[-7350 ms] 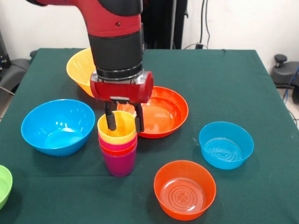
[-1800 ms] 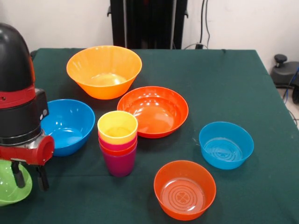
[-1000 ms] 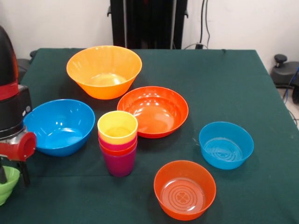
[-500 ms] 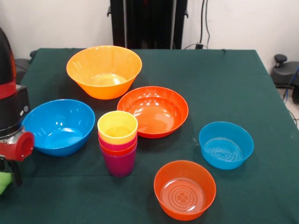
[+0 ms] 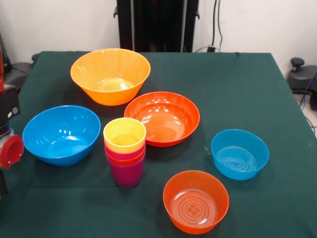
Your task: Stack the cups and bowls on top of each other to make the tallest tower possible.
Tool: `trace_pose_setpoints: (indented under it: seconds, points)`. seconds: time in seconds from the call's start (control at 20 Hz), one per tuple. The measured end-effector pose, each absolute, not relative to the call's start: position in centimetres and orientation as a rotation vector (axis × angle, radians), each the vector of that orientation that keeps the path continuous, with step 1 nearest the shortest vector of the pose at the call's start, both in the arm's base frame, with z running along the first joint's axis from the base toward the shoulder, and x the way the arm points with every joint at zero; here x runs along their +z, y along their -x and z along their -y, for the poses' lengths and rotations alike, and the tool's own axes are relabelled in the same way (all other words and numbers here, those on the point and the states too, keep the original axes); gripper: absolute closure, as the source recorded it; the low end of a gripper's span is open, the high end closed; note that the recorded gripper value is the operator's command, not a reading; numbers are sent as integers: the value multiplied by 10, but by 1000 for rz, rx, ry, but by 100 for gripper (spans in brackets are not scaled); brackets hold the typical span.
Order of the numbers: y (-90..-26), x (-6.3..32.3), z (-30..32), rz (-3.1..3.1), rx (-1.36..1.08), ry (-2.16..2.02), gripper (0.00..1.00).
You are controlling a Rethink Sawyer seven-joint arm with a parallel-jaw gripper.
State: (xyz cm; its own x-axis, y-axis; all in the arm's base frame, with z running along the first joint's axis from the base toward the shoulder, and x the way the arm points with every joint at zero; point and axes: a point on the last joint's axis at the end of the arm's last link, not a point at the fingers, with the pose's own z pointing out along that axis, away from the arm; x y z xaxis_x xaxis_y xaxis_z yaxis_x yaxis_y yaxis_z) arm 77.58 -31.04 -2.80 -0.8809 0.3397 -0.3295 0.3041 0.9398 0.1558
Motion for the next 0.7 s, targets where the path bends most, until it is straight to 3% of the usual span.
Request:
trace_pose_setpoints:
  seconds: [0.7]
  points:
    - [-774,-23,304,-2752,157,-461,100]
